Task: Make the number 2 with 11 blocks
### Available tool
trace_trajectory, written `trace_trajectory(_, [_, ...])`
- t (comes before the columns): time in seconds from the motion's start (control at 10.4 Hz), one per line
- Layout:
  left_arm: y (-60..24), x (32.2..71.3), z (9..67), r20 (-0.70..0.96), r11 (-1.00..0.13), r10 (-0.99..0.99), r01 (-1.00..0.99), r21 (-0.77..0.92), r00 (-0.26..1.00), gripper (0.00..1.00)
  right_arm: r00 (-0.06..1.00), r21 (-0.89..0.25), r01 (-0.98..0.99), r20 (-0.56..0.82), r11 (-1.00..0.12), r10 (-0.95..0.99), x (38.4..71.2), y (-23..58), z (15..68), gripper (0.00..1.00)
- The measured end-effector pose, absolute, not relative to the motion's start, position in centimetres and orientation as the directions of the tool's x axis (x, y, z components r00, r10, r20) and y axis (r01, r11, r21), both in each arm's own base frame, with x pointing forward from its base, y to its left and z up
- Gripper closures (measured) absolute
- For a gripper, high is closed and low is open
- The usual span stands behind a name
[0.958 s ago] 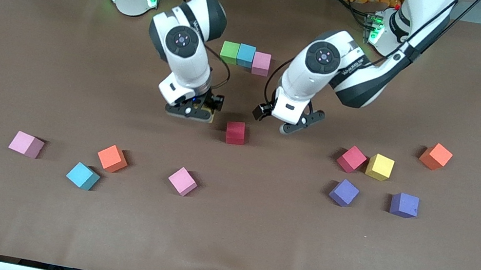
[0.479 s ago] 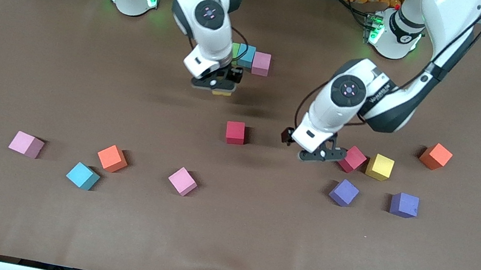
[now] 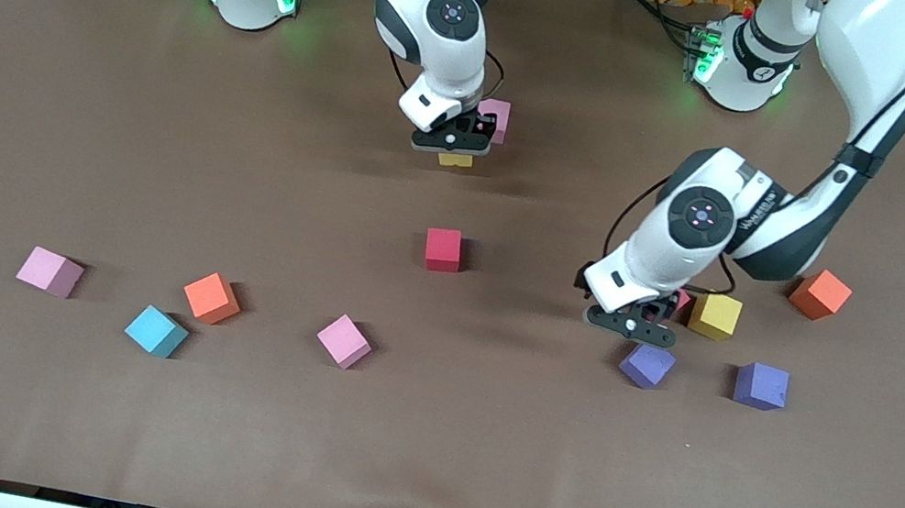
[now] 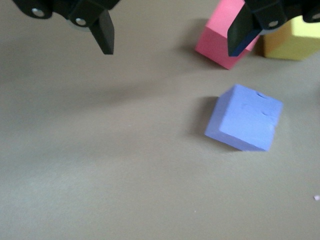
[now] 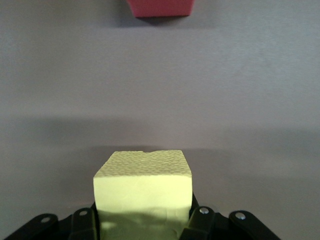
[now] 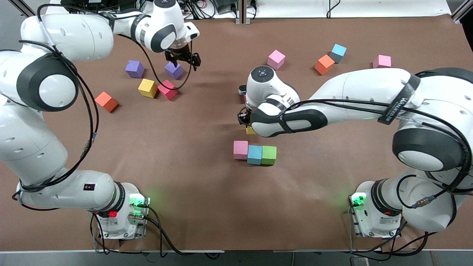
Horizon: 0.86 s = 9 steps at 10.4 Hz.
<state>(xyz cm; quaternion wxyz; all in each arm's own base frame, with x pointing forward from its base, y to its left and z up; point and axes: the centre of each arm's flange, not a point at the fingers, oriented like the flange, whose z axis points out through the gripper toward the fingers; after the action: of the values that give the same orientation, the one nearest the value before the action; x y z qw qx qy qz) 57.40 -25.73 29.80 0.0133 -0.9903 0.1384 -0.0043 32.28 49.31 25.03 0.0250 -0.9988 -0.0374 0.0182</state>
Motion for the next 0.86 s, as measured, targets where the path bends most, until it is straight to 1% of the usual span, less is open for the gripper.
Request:
trace_trajectory(0.19, [-23.1,57.5,29.3,-0.021,-0.934,-0.355,-0.356,-0.036,0.934,0.0,0.997,-0.051,0.074,-0.031,-0.996,0.076,32.7,50.2,24.4,0.42])
trace_trajectory(0.38, [-22.4,55.9,28.7,-0.053,-0.906,-0.419,-0.421,-0.046,0.907,0.0,0.999,-0.044,0.024,-0.034,-0.999,0.026,32.7,51.4,23.3,0.42])
trace_trajectory(0.48, [-21.7,55.6,28.7,-0.061,-0.883,-0.464,-0.467,-0.05,0.884,0.0,0.999,-0.041,0.001,-0.035,-0.999,0.003,32.4,52.1,22.9,0.42])
trace_trajectory(0.67, [-19.0,56.0,28.8,-0.074,-0.821,-0.566,-0.57,-0.045,0.821,0.0,0.999,-0.034,-0.02,-0.036,-0.999,-0.019,31.6,53.2,22.0,0.42])
trace_trajectory(0.86, [-17.7,56.1,28.5,-0.085,-0.791,-0.606,-0.61,-0.037,0.791,0.0,0.999,-0.023,-0.011,-0.037,-1.0,-0.01,30.6,54.1,21.1,0.42])
